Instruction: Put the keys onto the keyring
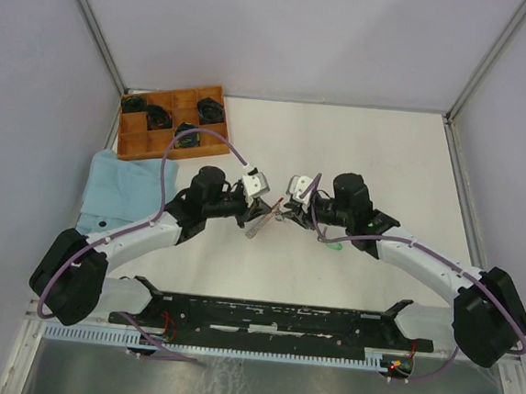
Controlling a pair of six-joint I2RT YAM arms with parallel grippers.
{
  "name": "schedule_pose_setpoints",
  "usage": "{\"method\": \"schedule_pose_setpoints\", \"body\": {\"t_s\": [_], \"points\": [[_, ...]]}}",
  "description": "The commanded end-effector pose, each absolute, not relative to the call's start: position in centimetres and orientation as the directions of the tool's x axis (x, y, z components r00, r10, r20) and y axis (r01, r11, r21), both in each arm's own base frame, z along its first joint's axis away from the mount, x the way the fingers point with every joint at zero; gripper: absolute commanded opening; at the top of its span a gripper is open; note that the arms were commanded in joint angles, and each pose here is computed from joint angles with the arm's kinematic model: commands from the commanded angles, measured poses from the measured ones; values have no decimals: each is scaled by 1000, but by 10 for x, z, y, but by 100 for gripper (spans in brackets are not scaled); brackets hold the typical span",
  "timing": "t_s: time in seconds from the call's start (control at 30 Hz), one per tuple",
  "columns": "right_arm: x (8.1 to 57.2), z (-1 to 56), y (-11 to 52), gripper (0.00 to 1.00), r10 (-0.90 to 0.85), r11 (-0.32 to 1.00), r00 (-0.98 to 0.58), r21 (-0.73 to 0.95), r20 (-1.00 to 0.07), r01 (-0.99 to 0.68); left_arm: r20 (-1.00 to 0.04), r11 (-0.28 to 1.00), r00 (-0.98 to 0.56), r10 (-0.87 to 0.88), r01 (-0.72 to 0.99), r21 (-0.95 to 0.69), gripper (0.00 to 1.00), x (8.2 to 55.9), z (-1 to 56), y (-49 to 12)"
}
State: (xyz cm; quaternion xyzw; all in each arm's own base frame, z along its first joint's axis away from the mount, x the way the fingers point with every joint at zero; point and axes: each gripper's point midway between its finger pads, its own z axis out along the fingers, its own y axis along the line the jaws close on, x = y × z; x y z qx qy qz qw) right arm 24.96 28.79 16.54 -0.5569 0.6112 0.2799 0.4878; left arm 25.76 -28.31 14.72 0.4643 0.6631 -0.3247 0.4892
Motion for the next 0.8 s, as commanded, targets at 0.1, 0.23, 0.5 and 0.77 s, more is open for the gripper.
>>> {"method": "schedule_pose_setpoints", "body": {"t_s": [0.1, 0.23, 0.5, 0.77], "points": [[270, 186, 307, 33, -299, 246, 241, -318, -923, -915, -953, 374, 13, 302, 918, 131, 3, 267, 178, -286], [270, 187, 311, 32, -290, 227, 271, -341, -918, -912, -953, 372, 12, 303, 919, 130, 3, 266, 178, -286], [264, 177, 320, 31, -300, 162, 279, -337, -912, -927, -956, 364, 15, 294, 923, 126, 3, 264, 181, -288], [267, 175, 326, 28, -305, 150, 302, -359, -903, -921, -955, 355, 11, 296, 927, 121, 3, 262, 179, -290]]}}
